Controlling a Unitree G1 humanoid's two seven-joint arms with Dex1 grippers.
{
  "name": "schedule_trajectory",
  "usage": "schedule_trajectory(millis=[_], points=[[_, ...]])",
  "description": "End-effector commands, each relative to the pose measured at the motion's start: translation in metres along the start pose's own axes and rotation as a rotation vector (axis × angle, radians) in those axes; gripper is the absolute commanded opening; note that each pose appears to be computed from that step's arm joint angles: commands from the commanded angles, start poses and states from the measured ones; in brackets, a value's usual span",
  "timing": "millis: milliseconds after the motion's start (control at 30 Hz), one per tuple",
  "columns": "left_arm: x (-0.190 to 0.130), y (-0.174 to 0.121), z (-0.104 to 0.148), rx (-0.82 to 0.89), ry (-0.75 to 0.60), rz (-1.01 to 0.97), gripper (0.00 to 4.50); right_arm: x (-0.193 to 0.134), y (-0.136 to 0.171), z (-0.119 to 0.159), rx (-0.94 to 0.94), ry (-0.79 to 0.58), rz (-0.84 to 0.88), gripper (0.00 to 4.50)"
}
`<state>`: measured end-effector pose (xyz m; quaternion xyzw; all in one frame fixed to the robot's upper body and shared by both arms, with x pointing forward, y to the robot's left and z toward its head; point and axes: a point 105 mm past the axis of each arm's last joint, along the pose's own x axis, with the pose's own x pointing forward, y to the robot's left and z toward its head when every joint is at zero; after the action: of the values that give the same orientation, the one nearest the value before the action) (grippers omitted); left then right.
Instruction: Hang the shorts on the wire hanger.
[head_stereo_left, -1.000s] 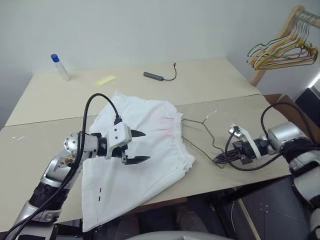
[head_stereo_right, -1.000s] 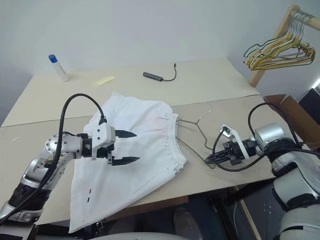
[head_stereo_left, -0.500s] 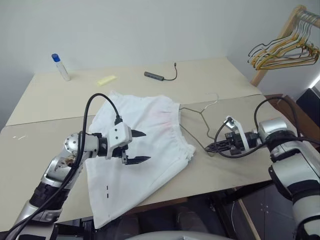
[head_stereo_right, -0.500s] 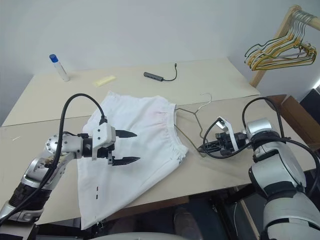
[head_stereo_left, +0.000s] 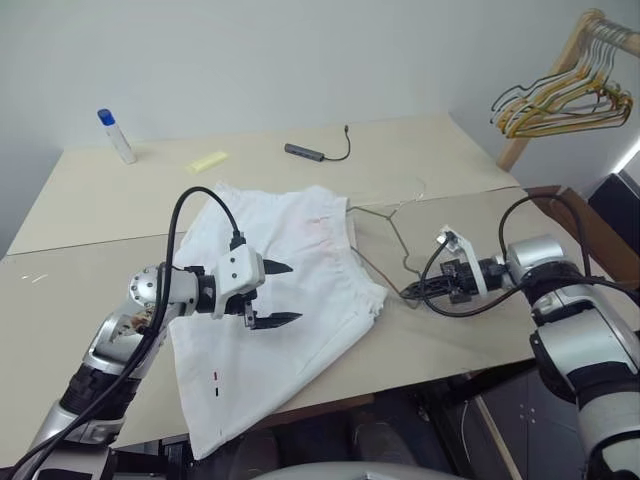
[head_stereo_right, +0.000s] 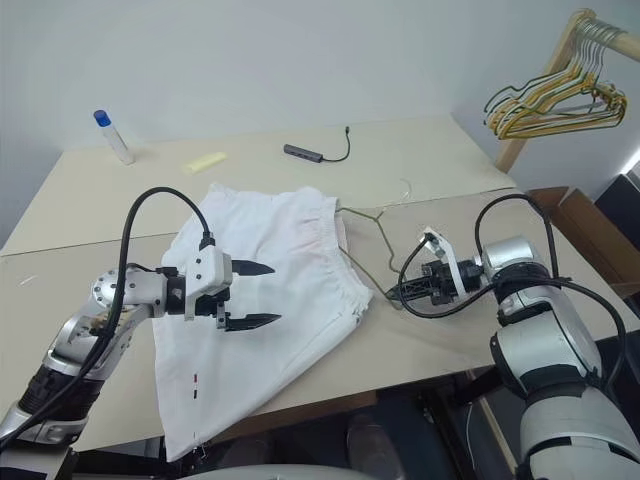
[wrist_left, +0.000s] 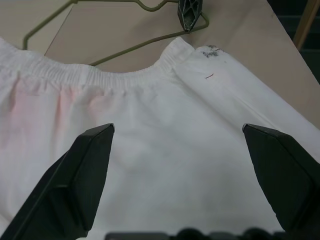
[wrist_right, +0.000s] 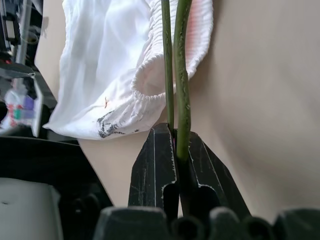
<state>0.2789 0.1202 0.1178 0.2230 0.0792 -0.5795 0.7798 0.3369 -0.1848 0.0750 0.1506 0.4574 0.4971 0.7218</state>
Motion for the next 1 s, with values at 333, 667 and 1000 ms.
schedule_trajectory(millis=[333, 667, 1000], points=[[-0.030, 0.037, 0.056, 0.084, -0.210, 0.146, 4.47, -0.007, 0.031, 0.038, -0.609, -0.134, -0.120, 0.00], [-0.097, 0.113, 0.093, 0.302, -0.128, 0.288, 4.47, 0.003, 0.064, 0.050, -0.918, -0.103, -0.278, 0.00], [-0.098, 0.113, 0.085, 0.357, -0.035, 0.004, 4.47, 0.016, 0.092, 0.048, -1.025, -0.032, -0.238, 0.00]])
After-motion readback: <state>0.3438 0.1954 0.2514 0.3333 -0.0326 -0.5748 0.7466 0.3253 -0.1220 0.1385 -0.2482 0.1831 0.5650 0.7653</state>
